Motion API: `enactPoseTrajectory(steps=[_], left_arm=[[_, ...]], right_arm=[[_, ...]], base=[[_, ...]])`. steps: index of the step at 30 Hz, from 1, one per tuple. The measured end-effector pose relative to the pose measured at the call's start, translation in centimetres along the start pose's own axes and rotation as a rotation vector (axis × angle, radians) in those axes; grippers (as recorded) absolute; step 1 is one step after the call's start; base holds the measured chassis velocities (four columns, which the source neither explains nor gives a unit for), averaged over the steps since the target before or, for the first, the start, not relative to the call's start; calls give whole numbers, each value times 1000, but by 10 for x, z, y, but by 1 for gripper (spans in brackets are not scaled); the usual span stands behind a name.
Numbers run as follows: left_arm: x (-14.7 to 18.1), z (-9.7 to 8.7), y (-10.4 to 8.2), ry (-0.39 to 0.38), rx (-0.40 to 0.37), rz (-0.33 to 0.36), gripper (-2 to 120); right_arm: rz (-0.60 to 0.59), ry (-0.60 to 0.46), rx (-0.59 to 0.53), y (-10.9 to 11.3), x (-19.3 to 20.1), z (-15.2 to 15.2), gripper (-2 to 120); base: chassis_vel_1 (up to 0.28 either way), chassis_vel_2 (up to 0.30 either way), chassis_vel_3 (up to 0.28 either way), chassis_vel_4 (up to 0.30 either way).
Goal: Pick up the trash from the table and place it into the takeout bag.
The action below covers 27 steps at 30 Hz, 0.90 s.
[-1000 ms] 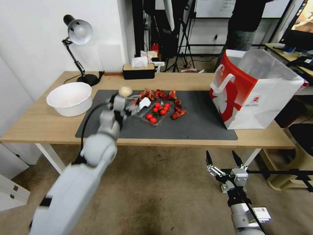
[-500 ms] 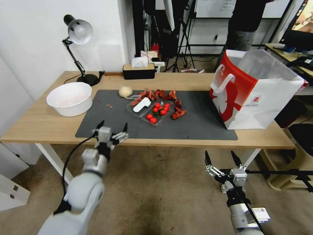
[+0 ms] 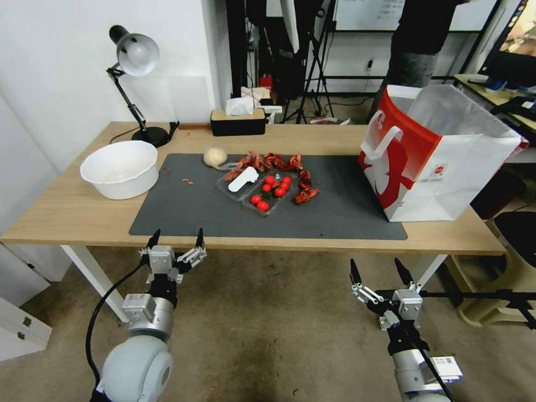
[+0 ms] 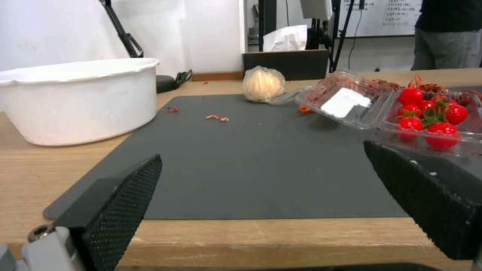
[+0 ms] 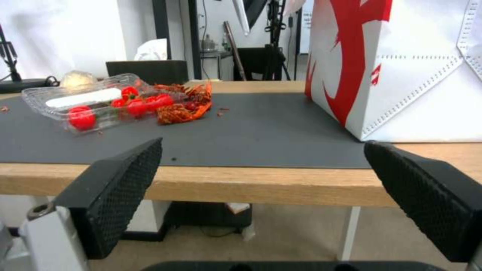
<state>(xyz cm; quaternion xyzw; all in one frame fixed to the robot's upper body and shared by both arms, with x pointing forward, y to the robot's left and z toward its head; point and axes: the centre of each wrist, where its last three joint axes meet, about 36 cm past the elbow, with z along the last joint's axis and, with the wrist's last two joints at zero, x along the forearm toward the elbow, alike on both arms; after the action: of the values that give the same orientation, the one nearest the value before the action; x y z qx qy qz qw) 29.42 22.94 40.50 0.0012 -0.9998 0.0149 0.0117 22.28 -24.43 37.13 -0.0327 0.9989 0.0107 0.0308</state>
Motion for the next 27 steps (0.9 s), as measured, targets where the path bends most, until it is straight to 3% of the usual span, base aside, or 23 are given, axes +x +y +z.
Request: enactPoseTrajectory(steps=[12, 27], left_arm=[[-16, -5, 3, -19, 11, 8, 100], [-69, -34, 4, -51, 70, 50, 100]], right_arm=[[2, -1, -2, 1, 0, -1, 100], [3, -3, -3, 4, 2, -2, 100]], base=[[0, 0, 0, 0], [0, 0, 0, 0]])
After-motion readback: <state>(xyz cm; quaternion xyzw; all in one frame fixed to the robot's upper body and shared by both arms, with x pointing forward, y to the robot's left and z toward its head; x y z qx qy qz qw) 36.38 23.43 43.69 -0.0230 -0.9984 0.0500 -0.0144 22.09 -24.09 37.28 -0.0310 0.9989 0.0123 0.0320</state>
